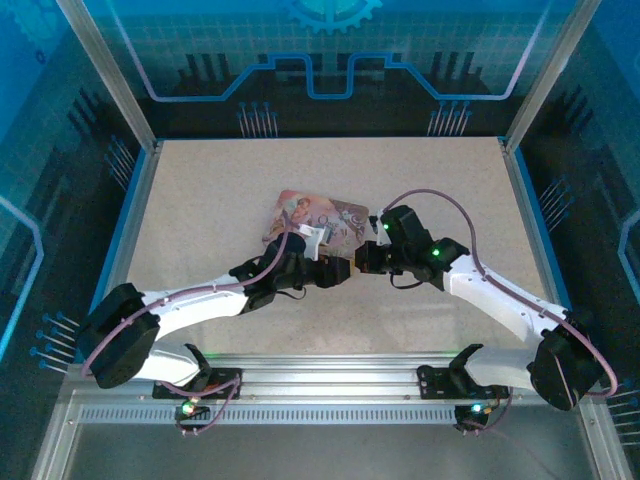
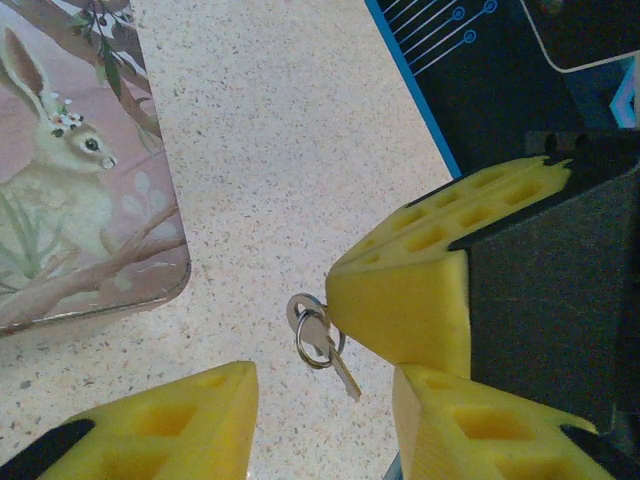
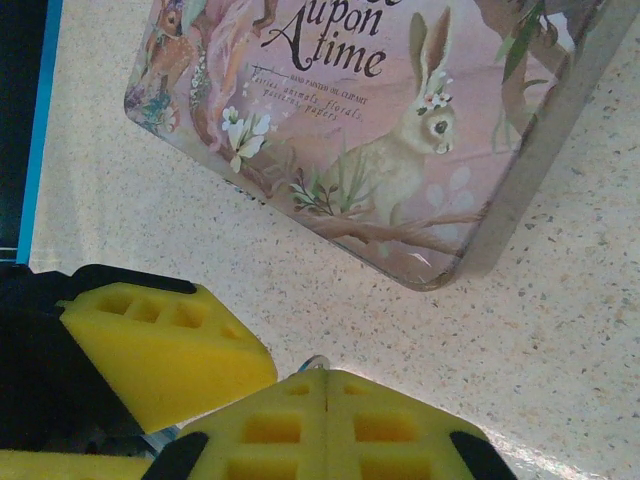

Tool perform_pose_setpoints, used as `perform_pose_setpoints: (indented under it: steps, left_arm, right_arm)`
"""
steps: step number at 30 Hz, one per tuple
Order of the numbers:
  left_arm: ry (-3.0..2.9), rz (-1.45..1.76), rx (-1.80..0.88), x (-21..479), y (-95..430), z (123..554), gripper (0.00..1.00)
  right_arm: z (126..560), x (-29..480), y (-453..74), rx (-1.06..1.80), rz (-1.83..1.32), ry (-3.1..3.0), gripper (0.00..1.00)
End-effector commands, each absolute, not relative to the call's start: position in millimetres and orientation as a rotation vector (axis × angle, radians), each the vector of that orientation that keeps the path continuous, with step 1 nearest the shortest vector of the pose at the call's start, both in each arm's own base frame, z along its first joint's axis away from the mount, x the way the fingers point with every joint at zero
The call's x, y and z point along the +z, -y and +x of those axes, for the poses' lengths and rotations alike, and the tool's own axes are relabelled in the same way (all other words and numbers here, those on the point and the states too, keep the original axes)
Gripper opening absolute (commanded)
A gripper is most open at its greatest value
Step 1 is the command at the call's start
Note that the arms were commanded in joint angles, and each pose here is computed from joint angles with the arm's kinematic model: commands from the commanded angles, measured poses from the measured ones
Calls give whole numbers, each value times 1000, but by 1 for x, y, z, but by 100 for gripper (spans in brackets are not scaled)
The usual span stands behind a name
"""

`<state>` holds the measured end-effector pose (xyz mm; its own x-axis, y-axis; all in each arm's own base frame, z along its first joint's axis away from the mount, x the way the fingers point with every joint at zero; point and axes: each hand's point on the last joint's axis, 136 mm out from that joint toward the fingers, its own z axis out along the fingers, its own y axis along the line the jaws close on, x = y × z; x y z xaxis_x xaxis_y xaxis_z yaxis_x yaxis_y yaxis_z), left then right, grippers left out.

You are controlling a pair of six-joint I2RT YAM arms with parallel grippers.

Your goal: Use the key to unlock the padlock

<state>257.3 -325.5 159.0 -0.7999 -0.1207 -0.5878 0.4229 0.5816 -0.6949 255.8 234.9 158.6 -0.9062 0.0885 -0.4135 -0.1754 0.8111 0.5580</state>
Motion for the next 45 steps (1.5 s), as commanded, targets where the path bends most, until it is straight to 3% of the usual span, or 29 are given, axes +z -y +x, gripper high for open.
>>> perform_pose_setpoints:
  steps: [1,26,34,40,45]
  left_arm:
    - [-2210,242,-1212,160,328,258,40]
    - [-2212,243,-1211,156,331,261,31]
    - [-2202,254,-1213,160,332,261,17]
    - [-2208,275,-1192,161,326,257,0]
    - [-2221,308,-1173,164,321,252,0]
  right_arm:
    - [259,167,-237,889,-52,-2557,0]
    - [256,163,-241,921,-63,-2569,0]
    - [253,158,-242,907,-94,-2581,0]
    - [251,156,-235,847,-175,-2578,0]
    - [251,161,-233,849,-271,-2536,0]
